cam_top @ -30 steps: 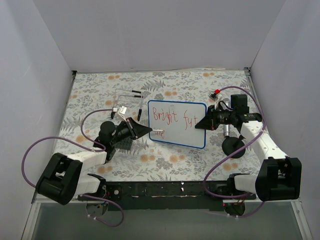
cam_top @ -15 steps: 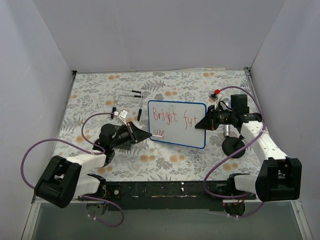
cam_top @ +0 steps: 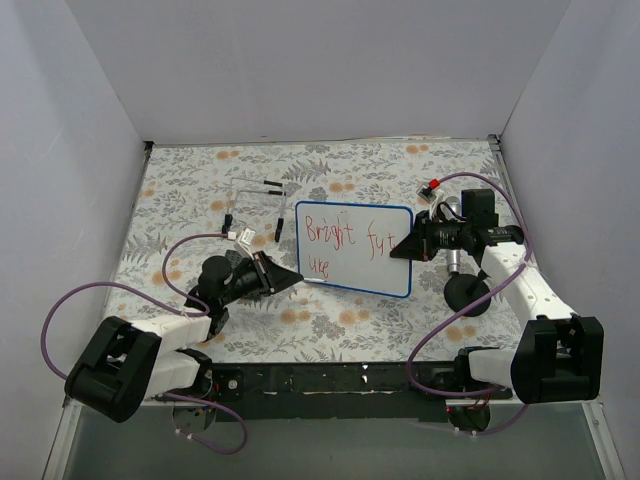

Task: Write a sentence on the whiteboard
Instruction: Write with the whiteboard marker without the cap on the whiteboard.

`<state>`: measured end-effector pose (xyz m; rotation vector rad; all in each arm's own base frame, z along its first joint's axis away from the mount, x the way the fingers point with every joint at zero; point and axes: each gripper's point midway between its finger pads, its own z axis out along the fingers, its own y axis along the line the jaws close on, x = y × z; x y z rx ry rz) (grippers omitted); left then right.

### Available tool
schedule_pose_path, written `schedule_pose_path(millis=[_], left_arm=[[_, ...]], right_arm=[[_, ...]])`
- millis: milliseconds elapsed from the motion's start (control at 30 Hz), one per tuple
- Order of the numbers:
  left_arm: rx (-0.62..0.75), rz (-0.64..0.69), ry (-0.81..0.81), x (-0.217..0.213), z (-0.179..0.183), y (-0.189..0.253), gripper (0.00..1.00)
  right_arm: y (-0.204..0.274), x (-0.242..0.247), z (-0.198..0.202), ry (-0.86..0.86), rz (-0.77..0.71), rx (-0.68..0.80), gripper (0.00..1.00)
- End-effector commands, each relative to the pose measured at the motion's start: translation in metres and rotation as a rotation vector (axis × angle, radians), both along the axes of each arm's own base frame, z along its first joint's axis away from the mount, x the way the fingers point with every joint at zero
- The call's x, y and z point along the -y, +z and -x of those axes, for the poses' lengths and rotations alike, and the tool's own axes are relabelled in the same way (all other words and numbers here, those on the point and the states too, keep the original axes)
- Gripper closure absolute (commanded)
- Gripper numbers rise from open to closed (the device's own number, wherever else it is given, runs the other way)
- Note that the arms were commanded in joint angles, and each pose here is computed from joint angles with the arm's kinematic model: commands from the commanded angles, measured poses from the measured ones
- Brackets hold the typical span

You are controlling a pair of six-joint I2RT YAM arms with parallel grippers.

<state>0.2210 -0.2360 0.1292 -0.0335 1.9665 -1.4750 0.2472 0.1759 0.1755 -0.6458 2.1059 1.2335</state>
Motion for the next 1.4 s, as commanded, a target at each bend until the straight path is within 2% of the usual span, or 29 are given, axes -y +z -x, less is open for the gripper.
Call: schedule_pose_path(millis=[0,900,1167,1367], left_arm=[[0.040,0.014,0.012,0.001,-0.001,0.008,1.00],[0.068,-0.012,0.017,0.029,-0.004,0.016,1.00],[0.170,-0.055,-0.025,0.060,-0.017,0.030,1.00],[0.191,-0.088,-0.027,0.071,-0.029,0.030,1.00]], right_arm=[[0.013,-0.004,0.002,0.038,-0.033,0.067,0.99],[0.013,-0.004,0.003,0.042,-0.038,0.073,0.99],[0.012,-0.004,0.003,0.041,-0.037,0.069,0.99],[0.014,-0.004,0.003,0.041,-0.038,0.076,0.99]])
